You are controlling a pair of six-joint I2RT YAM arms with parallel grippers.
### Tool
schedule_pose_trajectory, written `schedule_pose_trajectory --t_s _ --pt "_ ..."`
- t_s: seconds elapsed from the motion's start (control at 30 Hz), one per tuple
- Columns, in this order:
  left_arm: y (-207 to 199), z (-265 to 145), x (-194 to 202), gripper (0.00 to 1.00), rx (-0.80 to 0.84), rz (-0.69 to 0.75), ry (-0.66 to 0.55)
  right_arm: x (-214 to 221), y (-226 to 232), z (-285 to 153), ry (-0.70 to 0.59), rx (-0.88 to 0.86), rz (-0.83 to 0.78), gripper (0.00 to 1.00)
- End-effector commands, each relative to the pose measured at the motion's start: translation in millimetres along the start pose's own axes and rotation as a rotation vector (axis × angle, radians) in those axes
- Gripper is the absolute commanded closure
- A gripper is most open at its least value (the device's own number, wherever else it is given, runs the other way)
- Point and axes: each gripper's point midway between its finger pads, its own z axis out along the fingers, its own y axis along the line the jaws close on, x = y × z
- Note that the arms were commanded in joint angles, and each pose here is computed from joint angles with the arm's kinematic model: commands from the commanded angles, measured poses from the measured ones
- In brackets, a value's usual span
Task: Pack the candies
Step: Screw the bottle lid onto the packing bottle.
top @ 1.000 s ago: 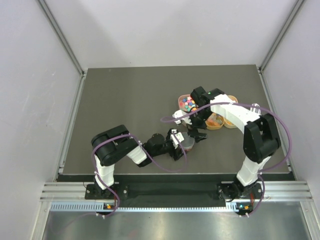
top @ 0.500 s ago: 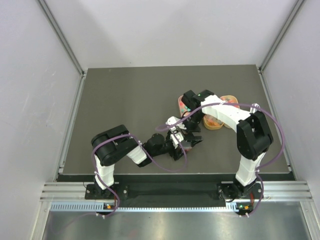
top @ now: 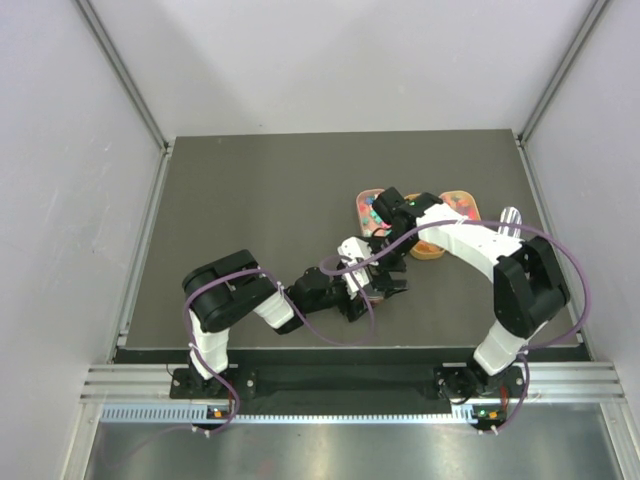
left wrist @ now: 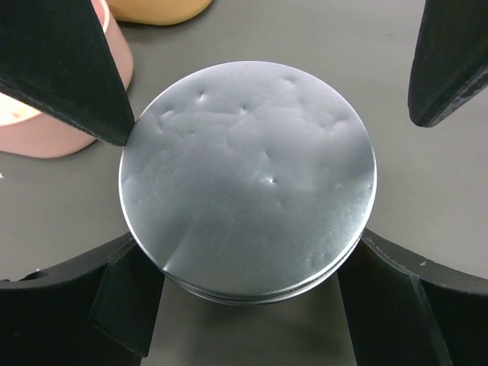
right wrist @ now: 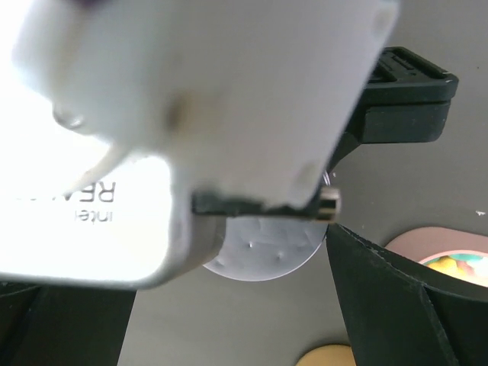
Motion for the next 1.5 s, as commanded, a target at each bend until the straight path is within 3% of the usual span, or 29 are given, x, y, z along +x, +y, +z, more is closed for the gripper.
schedule_pose_trajectory --t_s 0.0,0.9,1.3,1.47 --pt "13 -21 64 0.30 -0.082 -0.078 0.226 13 48 -4 0.047 -0.094 0.067 0.00" --pt "1 -21 60 0.37 -0.023 -0.101 0.210 14 85 12 0.037 -0.099 0.174 0.00" --pt "2 -19 62 0.39 -0.018 -0.110 0.214 0 86 11 -0.002 -0.106 0.187 0.00" --pt "-3 -21 64 0.39 0.007 -0.103 0.230 14 74 -4 0.046 -0.037 0.196 0.00"
